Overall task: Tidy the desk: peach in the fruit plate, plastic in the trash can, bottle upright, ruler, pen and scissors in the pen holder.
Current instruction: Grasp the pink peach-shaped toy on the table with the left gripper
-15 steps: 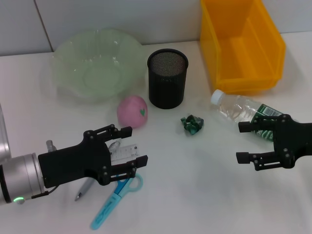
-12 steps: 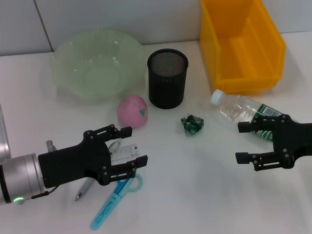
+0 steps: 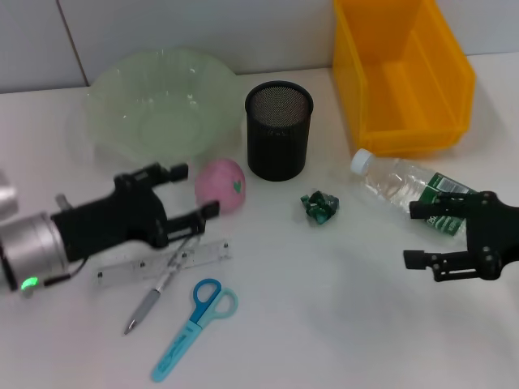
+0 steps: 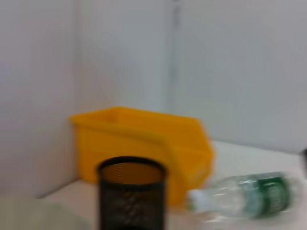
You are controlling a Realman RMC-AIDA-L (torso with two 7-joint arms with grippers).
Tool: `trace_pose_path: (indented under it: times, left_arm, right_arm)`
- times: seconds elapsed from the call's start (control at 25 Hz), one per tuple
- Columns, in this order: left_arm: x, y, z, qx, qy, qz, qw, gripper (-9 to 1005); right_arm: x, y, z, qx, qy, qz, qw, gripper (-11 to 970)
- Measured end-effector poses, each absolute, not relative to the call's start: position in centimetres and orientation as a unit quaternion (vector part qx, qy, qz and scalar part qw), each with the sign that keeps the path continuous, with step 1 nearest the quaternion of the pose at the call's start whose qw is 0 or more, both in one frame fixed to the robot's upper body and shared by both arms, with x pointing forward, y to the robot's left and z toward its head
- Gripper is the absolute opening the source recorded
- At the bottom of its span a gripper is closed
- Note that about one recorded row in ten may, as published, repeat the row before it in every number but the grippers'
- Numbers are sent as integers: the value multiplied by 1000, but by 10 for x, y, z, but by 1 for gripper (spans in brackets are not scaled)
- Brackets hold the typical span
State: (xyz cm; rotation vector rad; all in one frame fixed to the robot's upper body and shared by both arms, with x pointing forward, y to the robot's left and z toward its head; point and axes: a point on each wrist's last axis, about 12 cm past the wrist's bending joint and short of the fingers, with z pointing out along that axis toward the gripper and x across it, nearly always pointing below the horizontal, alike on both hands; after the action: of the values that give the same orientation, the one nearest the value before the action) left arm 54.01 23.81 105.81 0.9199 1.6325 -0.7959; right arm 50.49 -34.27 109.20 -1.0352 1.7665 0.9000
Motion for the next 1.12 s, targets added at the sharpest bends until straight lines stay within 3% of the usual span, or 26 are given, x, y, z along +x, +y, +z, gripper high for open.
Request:
trace_pose_path:
  times: [0.4, 1.12]
  left_arm:
    - [581, 207, 1062, 450, 697, -237, 505, 771]
    - [592, 190, 1058, 492, 697, -183, 488, 761]
  right_arm:
    - [497, -352, 1091, -395, 718, 357, 448, 823]
    - [499, -351, 1092, -397, 717, 358, 448, 822]
